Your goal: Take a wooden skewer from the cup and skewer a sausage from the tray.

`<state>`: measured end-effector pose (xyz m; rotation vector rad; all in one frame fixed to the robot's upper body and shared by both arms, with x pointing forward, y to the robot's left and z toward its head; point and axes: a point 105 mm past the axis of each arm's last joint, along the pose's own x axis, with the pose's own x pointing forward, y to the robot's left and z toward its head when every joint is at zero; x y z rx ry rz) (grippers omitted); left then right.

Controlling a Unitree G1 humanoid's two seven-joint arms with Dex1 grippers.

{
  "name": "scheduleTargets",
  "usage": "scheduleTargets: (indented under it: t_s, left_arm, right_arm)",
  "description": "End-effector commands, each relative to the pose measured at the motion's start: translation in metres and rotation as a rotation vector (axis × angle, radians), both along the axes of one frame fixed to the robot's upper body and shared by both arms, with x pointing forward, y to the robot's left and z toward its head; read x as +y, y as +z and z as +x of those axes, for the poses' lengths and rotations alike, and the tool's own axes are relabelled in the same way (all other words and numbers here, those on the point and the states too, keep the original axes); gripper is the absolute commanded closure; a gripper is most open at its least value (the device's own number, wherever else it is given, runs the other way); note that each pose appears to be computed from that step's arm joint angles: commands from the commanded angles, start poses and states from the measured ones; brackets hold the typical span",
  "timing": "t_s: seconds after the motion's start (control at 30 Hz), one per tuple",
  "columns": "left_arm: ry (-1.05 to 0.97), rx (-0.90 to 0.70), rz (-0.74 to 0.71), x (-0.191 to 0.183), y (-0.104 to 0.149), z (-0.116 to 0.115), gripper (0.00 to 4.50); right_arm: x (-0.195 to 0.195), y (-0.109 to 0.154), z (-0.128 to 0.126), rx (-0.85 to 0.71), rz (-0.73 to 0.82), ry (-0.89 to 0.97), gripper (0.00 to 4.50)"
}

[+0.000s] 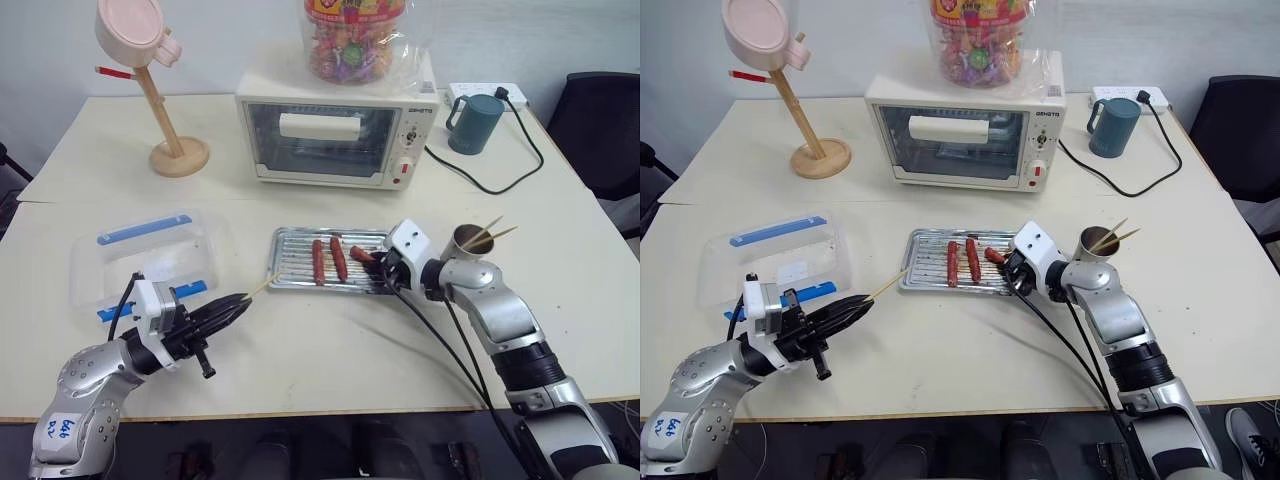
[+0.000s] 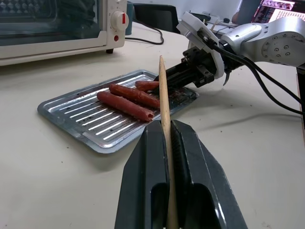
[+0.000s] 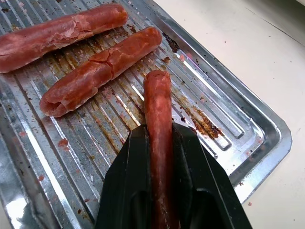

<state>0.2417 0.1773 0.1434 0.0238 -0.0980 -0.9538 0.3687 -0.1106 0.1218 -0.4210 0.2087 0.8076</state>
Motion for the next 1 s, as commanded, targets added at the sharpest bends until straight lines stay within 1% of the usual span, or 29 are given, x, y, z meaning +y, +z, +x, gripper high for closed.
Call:
scheduleTargets:
  t_s: [0.03, 0.1, 0.23, 0.33, 0.4, 0.43, 0.53, 0.67, 0.77, 1.0]
  left_arm:
    - [-0.020, -0.039, -0.004, -0.003, 0.011, -0.003, 4.50]
    - [-0.020, -0.041, -0.002, -0.003, 0.011, -0.003, 4.50]
    - [-0.026, -0.056, 0.007, -0.004, 0.015, -0.002, 4.50]
    - [-0.064, -0.070, 0.040, -0.006, 0.021, -0.004, 4.50]
    - [-0.098, -0.072, 0.076, -0.007, 0.022, -0.006, 4.50]
    - [-0.139, -0.068, 0.114, -0.008, 0.022, -0.009, 4.50]
    - [-0.246, -0.054, 0.199, -0.010, 0.025, -0.015, 4.50]
    - [-0.385, -0.036, 0.275, -0.015, 0.029, -0.019, 4.50]
    - [-0.438, -0.026, 0.287, -0.018, 0.032, -0.016, 4.50]
    - [-0.501, -0.035, 0.288, -0.027, 0.033, -0.013, 4.50]
  right_arm:
    - [-0.001, 0.010, 0.001, -0.039, -0.001, -0.003, 4.21]
    - [-0.002, 0.015, 0.001, -0.064, 0.007, 0.008, 4.21]
    - [-0.001, 0.042, -0.010, -0.130, 0.038, 0.112, 4.21]
    - [-0.002, 0.067, -0.031, -0.161, 0.031, 0.262, 4.21]
    - [-0.003, 0.075, -0.043, -0.155, 0.024, 0.337, 4.21]
    - [-0.003, 0.078, -0.054, -0.136, 0.016, 0.400, 4.21]
    - [-0.004, 0.077, -0.083, -0.050, -0.020, 0.558, 4.21]
    - [-0.004, 0.072, -0.104, 0.041, -0.041, 0.658, 4.21]
    - [-0.001, 0.071, -0.110, 0.055, -0.039, 0.702, 4.21]
    - [0.006, 0.068, -0.114, 0.081, -0.058, 0.737, 4.21]
